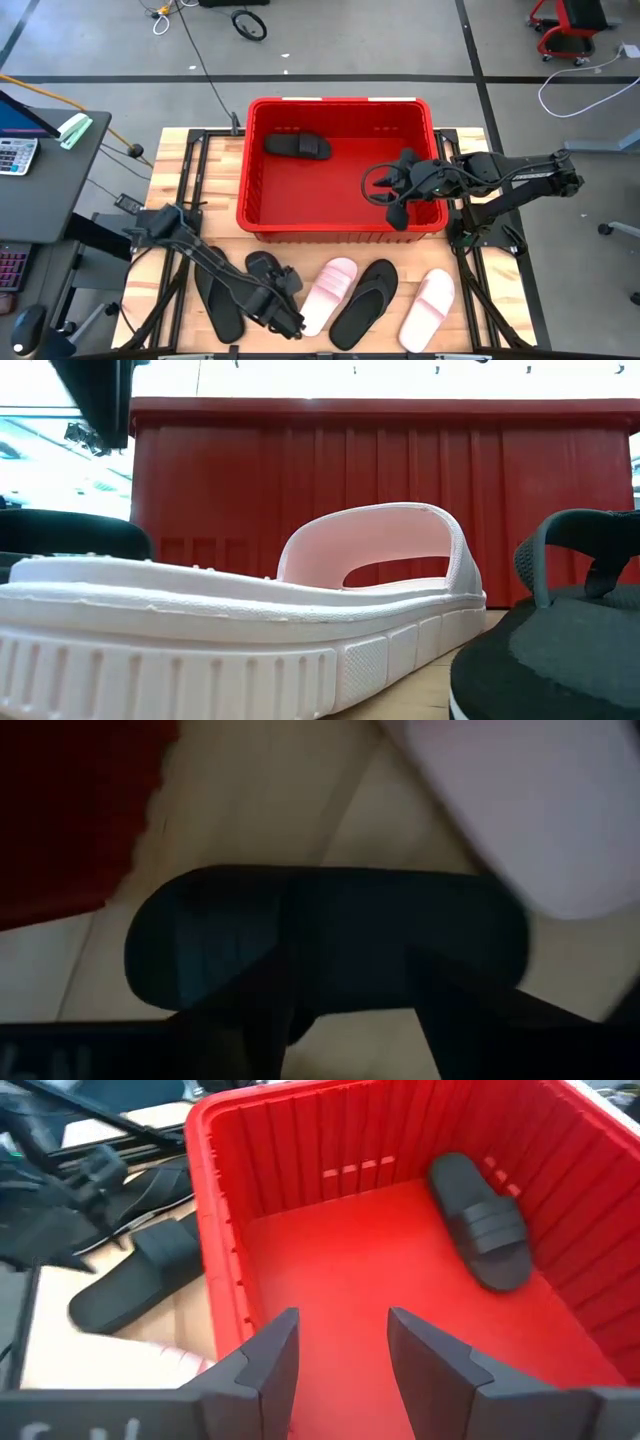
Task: Pick and place slides into bin
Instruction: Put the black slide into the red bin and align it with the other black slide
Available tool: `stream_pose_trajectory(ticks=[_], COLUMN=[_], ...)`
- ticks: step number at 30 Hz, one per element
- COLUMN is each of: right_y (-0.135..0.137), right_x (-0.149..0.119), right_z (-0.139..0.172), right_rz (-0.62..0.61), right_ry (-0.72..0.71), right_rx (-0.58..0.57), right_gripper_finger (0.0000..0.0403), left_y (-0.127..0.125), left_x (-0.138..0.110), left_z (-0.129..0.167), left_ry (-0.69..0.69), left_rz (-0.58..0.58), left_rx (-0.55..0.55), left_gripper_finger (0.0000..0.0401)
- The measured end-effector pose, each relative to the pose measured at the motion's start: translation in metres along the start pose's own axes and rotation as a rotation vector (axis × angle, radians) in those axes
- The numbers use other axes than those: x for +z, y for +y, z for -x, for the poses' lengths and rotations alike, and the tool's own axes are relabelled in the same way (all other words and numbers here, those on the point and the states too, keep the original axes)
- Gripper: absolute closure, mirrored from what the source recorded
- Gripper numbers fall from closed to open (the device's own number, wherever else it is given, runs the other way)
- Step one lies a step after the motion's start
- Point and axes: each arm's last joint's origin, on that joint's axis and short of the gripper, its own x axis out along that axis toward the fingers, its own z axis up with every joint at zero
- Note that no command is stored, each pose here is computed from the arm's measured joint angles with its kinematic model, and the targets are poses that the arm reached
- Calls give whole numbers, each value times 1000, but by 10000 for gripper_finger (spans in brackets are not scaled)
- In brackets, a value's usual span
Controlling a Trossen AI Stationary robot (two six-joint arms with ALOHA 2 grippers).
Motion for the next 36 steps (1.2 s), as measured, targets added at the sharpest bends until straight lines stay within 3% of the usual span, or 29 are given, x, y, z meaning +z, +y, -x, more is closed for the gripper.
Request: stream_pose_trajectory(ticks=[9,15,24,27,31,36], right_y=[0,1,0,0,0,0], right_x=[0,0,-1,-1,-1,0], right_z=[0,0,0,0,0,0], right_rz=[3,4,19,31,31,33], right_ry=[5,6,9,9,9,8], right_rx=[14,16,15,15,14,14], right_gripper_finger=[242,242,242,242,242,242], left_y=[2,-2,8,11,11,4], left_x=[-10,-12,-21,-19,-14,-2], left_z=[-29,-37,-56,-55,-45,-16], left_ry=[121,124,169,180,186,150], left_rz=[-44,-97,-93,-87,-83,-65], left_rx=[219,202,295,314,315,241], left_gripper_finger=[224,244,267,296,377,385])
